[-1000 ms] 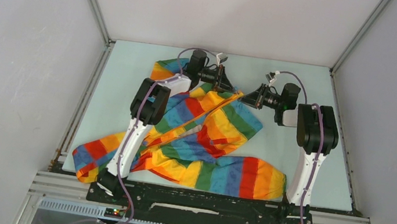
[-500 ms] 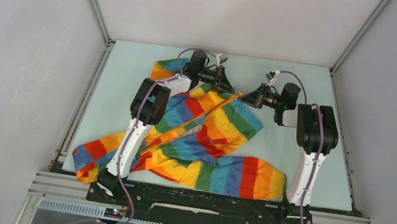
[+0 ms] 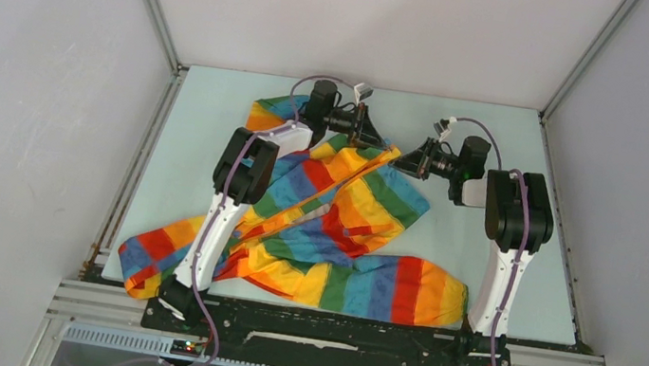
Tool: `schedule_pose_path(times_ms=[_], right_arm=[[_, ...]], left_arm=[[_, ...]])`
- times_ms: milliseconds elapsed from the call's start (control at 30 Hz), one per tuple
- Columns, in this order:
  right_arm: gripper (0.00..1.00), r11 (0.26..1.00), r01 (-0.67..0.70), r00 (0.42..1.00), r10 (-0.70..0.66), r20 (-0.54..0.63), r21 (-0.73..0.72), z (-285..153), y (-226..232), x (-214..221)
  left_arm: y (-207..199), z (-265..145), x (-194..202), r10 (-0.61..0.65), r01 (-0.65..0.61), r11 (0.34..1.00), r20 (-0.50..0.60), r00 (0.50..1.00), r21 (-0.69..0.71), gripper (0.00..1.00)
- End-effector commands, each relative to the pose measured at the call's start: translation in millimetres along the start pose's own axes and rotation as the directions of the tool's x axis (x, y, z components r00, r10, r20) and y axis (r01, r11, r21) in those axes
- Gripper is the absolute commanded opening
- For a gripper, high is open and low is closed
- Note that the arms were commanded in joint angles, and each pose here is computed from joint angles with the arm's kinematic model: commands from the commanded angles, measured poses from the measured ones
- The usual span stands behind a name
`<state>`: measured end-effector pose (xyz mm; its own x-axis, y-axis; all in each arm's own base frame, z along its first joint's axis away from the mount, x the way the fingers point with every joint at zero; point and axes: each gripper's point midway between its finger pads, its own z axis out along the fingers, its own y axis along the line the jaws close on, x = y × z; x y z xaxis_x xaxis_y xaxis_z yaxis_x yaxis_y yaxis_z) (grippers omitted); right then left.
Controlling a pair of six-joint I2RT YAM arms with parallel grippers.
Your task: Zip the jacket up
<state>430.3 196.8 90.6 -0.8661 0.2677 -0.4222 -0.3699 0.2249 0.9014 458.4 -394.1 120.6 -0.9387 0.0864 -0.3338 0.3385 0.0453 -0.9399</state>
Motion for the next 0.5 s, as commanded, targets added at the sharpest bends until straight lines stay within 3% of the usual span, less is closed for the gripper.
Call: schedule_pose_path(times_ms=[0, 467], right_arm=[[0.0, 0.996, 0.081, 0.997, -0.08, 0.012, -0.025, 2, 13, -12], [0.0, 0.992, 0.113, 0.993, -0.111, 0.036, -0.058, -1, 25, -14]], left_arm=[[-23, 0, -4, 0.059, -0.059, 0.997, -0.016, 0.998, 0.04, 0.0], [-16, 2, -1, 0.053, -0.053, 0.998, -0.029, 0.998, 0.017, 0.0]])
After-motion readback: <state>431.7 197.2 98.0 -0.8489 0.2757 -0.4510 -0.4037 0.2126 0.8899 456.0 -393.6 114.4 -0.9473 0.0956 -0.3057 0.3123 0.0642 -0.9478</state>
